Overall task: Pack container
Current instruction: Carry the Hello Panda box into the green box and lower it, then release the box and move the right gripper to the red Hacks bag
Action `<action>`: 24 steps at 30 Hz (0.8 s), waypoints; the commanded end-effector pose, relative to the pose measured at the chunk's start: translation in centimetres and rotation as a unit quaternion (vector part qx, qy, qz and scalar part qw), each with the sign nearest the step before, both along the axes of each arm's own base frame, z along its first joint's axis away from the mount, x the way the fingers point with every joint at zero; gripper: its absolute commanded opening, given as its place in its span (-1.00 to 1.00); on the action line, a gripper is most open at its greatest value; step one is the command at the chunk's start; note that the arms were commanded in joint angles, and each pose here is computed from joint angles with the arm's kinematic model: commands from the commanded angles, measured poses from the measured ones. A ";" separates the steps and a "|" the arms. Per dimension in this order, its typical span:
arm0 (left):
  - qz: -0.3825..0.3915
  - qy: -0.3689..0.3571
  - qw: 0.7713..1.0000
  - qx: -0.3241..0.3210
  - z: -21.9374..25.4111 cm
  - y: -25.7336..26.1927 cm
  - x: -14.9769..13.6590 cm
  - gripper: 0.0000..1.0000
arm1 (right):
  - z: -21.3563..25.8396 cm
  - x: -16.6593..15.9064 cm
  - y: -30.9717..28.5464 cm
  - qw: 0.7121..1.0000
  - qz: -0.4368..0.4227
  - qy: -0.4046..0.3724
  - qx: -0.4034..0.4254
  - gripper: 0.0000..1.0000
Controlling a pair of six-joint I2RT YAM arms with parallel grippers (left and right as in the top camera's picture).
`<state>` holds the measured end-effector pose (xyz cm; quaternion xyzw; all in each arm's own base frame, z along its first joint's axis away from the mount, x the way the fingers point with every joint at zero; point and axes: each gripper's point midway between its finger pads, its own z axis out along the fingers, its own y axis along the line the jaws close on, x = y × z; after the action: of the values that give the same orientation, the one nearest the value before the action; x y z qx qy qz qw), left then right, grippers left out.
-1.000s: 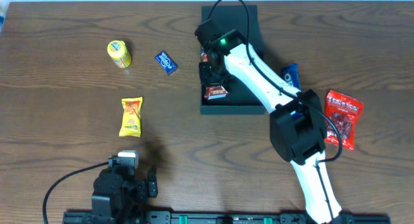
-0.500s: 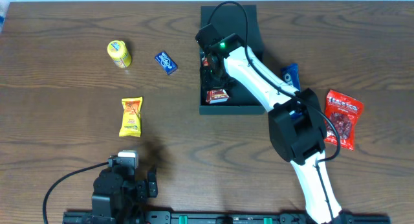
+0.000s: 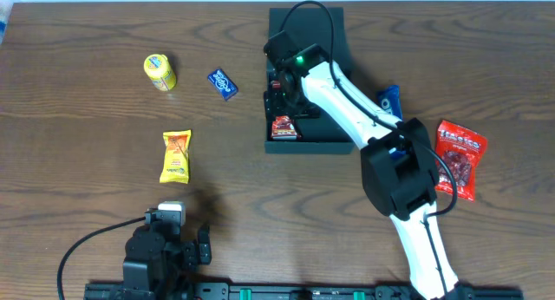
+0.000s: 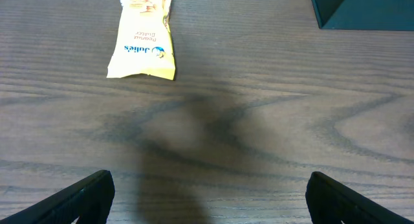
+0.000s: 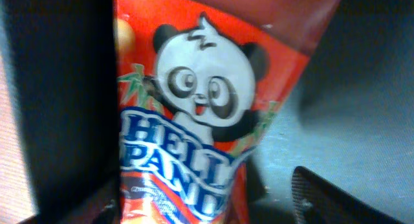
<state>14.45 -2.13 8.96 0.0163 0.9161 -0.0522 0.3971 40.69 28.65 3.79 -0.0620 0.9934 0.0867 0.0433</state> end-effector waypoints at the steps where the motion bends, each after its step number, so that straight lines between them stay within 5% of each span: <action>1: 0.010 0.024 1.000 0.002 -1.5 0.3 -0.4 0.91 | 3.1 0.6 -0.3 0.999 0.001 -0.027 0.018 0.83; 4: 0.010 0.024 1.000 0.002 -1.5 0.3 -0.4 0.91 | 6.4 0.9 -0.5 0.998 0.014 -0.058 0.033 0.98; 14: 0.010 0.024 1.000 0.002 -1.5 0.3 -0.4 0.91 | 18.6 -1.9 -5.5 0.989 -0.008 -0.145 0.025 0.98; 24: 0.010 0.024 1.000 0.002 -1.5 0.3 -0.4 0.91 | 24.7 -6.1 -14.4 0.978 -0.069 -0.192 -0.046 0.98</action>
<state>14.45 -2.13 8.96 0.0163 0.9161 -0.0522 0.3971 34.97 17.14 27.60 -0.0283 0.9745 0.0616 0.2139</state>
